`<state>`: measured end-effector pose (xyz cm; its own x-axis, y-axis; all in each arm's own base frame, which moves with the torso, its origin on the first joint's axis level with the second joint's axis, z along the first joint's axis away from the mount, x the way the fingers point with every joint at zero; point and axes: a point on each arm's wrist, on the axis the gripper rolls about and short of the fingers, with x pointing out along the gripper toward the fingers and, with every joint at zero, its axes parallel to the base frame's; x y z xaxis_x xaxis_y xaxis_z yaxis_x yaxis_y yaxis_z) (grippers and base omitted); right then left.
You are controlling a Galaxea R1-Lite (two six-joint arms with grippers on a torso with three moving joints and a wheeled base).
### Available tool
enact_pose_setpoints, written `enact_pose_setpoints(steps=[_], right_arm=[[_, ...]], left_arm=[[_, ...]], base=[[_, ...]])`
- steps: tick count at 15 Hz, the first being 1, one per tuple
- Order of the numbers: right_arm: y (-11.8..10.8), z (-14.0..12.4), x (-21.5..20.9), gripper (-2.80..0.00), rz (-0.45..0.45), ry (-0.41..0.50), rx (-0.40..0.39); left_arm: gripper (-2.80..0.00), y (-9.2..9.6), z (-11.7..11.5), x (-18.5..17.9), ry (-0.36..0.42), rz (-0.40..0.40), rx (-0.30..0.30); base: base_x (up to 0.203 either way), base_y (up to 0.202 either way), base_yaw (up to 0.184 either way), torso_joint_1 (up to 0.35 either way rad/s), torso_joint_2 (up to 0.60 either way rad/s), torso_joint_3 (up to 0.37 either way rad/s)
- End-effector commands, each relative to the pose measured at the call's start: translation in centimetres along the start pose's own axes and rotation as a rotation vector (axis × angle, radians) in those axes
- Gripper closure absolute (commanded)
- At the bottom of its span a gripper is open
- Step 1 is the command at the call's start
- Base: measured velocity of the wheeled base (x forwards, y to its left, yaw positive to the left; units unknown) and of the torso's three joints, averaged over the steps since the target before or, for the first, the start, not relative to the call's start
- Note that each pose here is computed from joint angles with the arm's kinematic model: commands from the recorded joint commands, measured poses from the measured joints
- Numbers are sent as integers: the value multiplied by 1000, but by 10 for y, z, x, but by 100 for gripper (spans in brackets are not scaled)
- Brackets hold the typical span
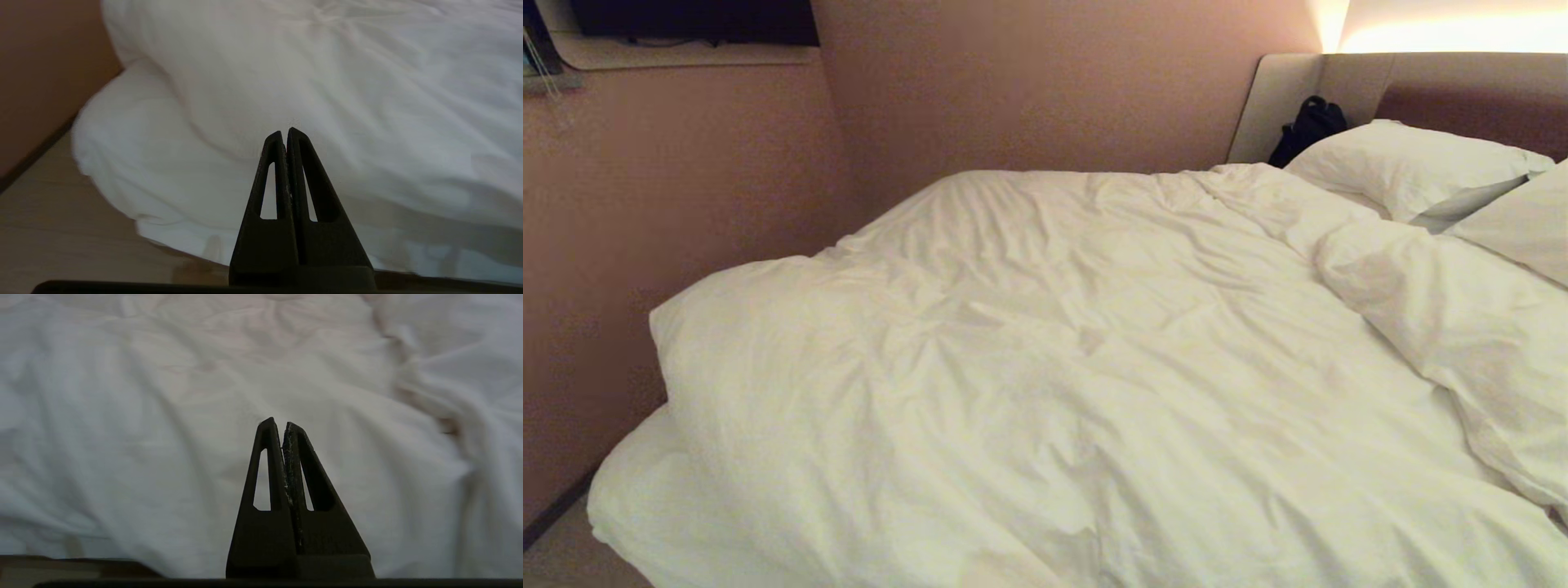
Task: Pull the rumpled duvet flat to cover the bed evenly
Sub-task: Hold the folded corner of the quilt
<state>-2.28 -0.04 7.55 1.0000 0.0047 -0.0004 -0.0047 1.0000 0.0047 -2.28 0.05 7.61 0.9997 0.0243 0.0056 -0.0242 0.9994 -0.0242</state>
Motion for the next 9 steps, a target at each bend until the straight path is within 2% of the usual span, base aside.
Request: enact_pose_setpoints(steps=[1, 9], right_arm=[[0, 0, 0, 0, 0, 0, 0], [0, 0, 0, 0, 0, 0, 0]], left_arm=[[0, 0, 0, 0, -1, 0, -1], [0, 0, 0, 0, -1, 0, -7]], base=[[0, 192, 3, -3, 4, 1], [0, 194, 0, 0, 0, 2]])
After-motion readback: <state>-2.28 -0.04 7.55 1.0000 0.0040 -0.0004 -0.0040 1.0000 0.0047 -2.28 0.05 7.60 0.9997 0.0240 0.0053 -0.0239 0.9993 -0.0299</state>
